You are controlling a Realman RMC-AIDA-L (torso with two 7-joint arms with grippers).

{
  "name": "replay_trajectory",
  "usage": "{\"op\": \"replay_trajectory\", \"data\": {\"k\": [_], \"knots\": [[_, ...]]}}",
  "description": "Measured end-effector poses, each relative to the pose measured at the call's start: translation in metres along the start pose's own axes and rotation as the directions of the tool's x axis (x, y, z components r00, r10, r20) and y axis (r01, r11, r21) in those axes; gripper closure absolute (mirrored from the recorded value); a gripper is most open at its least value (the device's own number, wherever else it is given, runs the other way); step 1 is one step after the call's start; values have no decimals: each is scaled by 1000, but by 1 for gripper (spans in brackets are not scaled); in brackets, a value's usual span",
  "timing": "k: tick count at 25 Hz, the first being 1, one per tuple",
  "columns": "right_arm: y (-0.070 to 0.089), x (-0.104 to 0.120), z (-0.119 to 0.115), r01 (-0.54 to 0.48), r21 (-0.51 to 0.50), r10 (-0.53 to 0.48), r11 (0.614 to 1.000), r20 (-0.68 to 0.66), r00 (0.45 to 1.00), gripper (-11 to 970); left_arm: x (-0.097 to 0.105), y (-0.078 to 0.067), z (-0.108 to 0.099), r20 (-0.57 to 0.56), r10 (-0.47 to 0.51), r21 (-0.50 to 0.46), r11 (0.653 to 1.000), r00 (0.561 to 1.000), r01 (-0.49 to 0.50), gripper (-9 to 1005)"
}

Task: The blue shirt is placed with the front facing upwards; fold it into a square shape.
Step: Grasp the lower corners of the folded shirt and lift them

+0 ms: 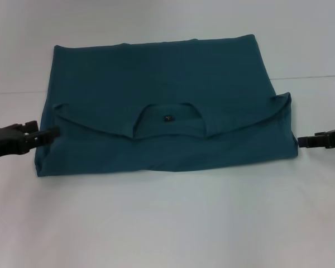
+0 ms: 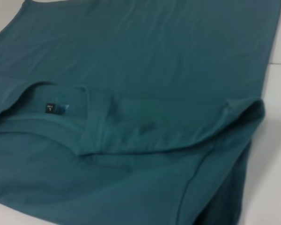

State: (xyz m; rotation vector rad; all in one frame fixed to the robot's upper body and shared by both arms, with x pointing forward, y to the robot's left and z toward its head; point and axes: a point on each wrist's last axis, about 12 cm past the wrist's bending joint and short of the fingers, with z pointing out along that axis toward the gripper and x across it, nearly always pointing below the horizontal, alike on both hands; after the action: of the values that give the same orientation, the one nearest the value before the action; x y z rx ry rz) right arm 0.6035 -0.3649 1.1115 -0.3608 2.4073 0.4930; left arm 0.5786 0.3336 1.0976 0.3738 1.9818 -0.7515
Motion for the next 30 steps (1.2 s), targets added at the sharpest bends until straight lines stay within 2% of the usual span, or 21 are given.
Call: {"op": "replay_trajectory", "data": {"k": [7, 15, 18, 26, 30], "knots": [[6, 0, 12, 3, -18, -3, 1000, -14, 1000, 357, -6, -15, -2, -15, 31, 151, 988, 999, -29, 258], [11, 5, 24, 13, -5, -14, 1000, -33, 999, 358, -5, -34, -10, -37, 133, 342, 933, 990, -112, 258], [14, 6, 29, 22, -3, -22, 1000, -34, 999, 359, -3, -36, -11, -47, 151, 365, 923, 987, -123, 258], [18, 8, 37, 30, 2, -30, 1000, -31, 999, 455, -1, -36, -11, -49, 146, 358, 926, 988, -119, 259], [20, 8, 38, 31, -1, -31, 1000, -33, 999, 622, -1, -35, -12, -39, 137, 349, 930, 990, -115, 259]]}}
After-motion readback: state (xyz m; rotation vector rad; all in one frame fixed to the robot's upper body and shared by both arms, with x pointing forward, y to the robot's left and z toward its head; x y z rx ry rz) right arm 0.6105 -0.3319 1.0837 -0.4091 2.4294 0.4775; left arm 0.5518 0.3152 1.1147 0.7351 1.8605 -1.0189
